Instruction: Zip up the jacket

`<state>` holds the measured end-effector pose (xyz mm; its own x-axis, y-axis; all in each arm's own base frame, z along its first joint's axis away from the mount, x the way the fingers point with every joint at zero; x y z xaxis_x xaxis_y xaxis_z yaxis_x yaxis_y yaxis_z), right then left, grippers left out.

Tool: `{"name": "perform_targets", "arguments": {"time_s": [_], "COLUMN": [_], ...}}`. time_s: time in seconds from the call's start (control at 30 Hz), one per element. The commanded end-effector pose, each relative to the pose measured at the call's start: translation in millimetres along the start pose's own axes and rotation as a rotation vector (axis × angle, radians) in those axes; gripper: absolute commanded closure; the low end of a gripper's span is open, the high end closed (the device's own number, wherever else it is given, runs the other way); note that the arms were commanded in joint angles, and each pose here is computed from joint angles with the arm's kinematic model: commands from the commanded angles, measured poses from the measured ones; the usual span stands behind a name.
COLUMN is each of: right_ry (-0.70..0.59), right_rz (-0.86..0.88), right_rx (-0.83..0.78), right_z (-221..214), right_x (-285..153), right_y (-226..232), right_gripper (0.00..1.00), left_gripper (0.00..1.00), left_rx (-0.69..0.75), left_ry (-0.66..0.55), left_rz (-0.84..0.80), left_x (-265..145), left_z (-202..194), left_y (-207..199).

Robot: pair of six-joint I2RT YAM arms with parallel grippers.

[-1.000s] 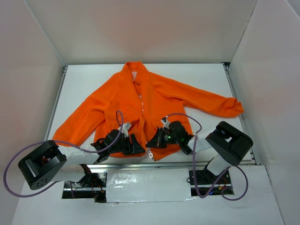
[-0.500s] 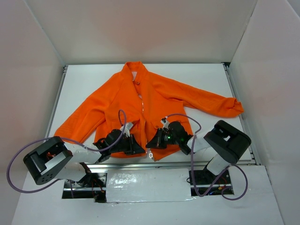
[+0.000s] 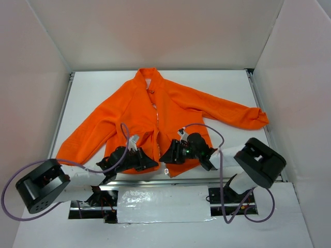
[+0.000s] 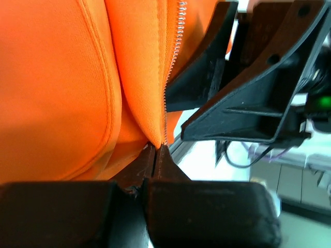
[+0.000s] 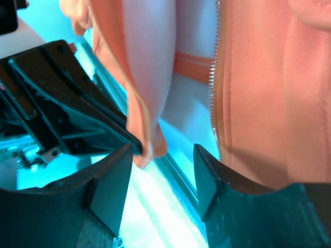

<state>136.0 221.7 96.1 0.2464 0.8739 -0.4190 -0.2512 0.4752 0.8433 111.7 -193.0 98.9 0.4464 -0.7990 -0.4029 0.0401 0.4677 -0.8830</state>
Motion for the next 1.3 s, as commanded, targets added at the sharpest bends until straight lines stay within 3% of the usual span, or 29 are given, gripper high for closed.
{"name": "perform_targets", "arguments": {"time_s": [0.0,0.13,0.27,0.33,0.47,0.6,0.8,1.07,1.27], "right_ry": [-0.055,-0.059,-0.032,-0.032,-0.016,0.010,0.036,0.019,-0.046], "right_rz": [-0.079,-0.259,-0.151,-0.003,0.115,0.130,0.170,0.230,0.139], "right_rx": [-0.089,-0.158,-0.243,-0.261,-0.244,-0.237,-0.226,-0.249,-0.195], "right_z": [7.3,9.7,9.1,9.2,10.3,15.9,18.5,21.6,21.3], "right_x": [-10.3,-25.4,-32.5,-34.0,-28.7,-18.2,-9.4,-10.4,-10.3], "right_y": [8.8,6.3,19.9,33.8,43.2,45.4,46.3,54.1,45.0], "right_gripper": [0.42,0.42,0.45,0.45,0.45,0.53,0.57,0.57,0.58], "left_gripper": [1.00,1.00,1.00,1.00,1.00,1.00,1.00,1.00,1.00], "left_rx": [-0.067,-0.139,-0.119,-0.107,-0.107,-0.099,-0.076,-0.073,-0.067], "left_ry": [-0.163,-0.269,-0.343,-0.349,-0.334,-0.322,-0.317,-0.309,-0.318], "left_rz": [-0.045,-0.036,-0.061,-0.079,-0.148,-0.202,-0.243,-0.235,-0.246], "left_x": [-7.3,-15.9,-19.1,-18.8,-19.2,-19.2,-20.6,-18.6,-21.5], "left_z": [10.1,11.4,14.5,13.6,7.3,2.1,-1.7,-3.2,-2.5], "left_y": [-11.4,-14.1,-25.6,-28.8,-29.1,-33.4,-38.0,-36.4,-37.5]}}
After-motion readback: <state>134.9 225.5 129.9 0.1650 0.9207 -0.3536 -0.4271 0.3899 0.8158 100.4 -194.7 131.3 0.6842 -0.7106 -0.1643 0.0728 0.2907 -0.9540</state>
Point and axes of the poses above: each gripper's point midway between its finger pads, its own x axis out along the fingers, its own y axis along the line the jaws close on, z = x × y, the point moved 10 cm from there along -x, back along the fingers, and after that the axes turned 6 degrees about -x, right-handed, at the moved point
